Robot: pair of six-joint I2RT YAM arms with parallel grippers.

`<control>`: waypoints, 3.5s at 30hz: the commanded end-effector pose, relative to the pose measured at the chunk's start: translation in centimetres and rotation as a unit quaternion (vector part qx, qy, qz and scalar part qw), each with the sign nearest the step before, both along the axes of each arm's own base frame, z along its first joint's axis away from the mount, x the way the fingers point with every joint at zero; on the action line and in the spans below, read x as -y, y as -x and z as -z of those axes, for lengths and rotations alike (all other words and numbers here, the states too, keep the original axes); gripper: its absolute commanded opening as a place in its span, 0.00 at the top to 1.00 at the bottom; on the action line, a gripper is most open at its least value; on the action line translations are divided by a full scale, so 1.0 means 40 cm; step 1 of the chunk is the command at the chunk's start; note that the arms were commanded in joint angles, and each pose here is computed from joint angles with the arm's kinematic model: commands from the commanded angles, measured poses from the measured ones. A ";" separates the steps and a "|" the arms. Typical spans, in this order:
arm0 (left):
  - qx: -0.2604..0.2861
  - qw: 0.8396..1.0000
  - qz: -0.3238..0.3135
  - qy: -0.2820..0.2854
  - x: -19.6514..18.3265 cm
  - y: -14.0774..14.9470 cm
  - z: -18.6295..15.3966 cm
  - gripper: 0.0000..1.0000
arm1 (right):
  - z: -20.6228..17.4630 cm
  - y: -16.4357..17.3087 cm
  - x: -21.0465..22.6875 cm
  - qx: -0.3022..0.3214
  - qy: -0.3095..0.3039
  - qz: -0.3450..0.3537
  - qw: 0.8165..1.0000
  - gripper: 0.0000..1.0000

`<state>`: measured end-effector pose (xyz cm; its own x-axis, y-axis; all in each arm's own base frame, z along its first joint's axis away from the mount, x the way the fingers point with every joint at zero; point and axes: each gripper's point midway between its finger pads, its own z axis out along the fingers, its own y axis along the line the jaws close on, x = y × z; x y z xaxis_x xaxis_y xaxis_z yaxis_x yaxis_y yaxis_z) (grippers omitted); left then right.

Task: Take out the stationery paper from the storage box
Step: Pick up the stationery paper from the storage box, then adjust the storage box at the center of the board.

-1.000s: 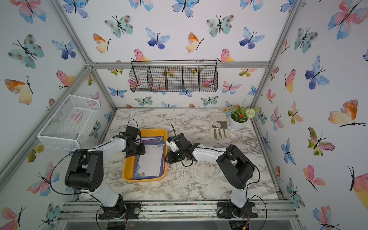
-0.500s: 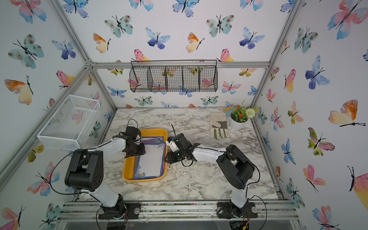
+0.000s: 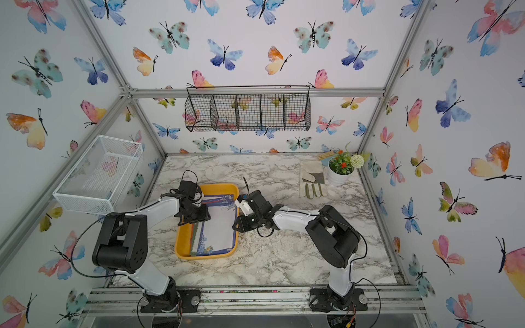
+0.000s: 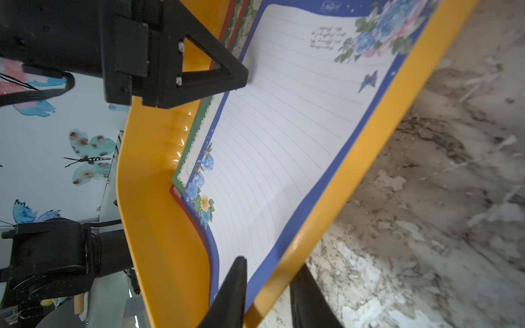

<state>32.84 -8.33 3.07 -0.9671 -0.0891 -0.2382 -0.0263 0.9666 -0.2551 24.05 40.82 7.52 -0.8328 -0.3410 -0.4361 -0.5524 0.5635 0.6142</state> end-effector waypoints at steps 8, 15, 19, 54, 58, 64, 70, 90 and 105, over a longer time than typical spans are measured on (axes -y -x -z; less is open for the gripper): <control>-0.011 0.995 -0.021 0.093 0.031 0.023 -0.002 0.62 | 0.023 -0.012 -0.015 0.001 0.002 0.007 1.000 0.81; -0.010 0.992 -0.021 0.127 0.046 0.026 -0.010 0.63 | 0.032 -0.007 -0.020 -0.009 -0.001 0.005 1.000 0.86; -0.010 0.990 -0.021 0.138 0.053 0.026 -0.012 0.64 | 0.034 -0.006 -0.021 -0.013 -0.003 0.005 1.000 0.87; 0.038 0.962 -0.020 0.269 0.095 0.029 -0.102 0.61 | 0.000 -0.018 -0.032 -0.010 -0.016 0.015 1.000 0.89; 0.033 0.959 -0.018 0.280 0.103 0.029 -0.101 0.63 | -0.003 -0.019 -0.033 -0.009 -0.017 0.016 1.000 0.88; 0.030 0.964 -0.023 0.264 0.093 0.028 -0.089 0.78 | -0.004 -0.024 -0.031 -0.007 -0.016 0.024 1.000 0.80; 0.025 0.974 -0.034 0.223 0.064 0.022 -0.069 0.85 | -0.012 -0.026 -0.025 -0.005 -0.012 0.029 1.000 0.63; 0.203 0.970 -0.060 0.122 -0.027 -0.091 -0.366 1.00 | -0.019 -0.053 -0.014 0.007 0.003 0.067 0.998 0.60; 0.292 0.947 -0.052 0.121 -0.032 -0.092 -0.576 1.00 | 0.025 -0.089 -0.078 -0.003 0.041 0.104 0.994 0.66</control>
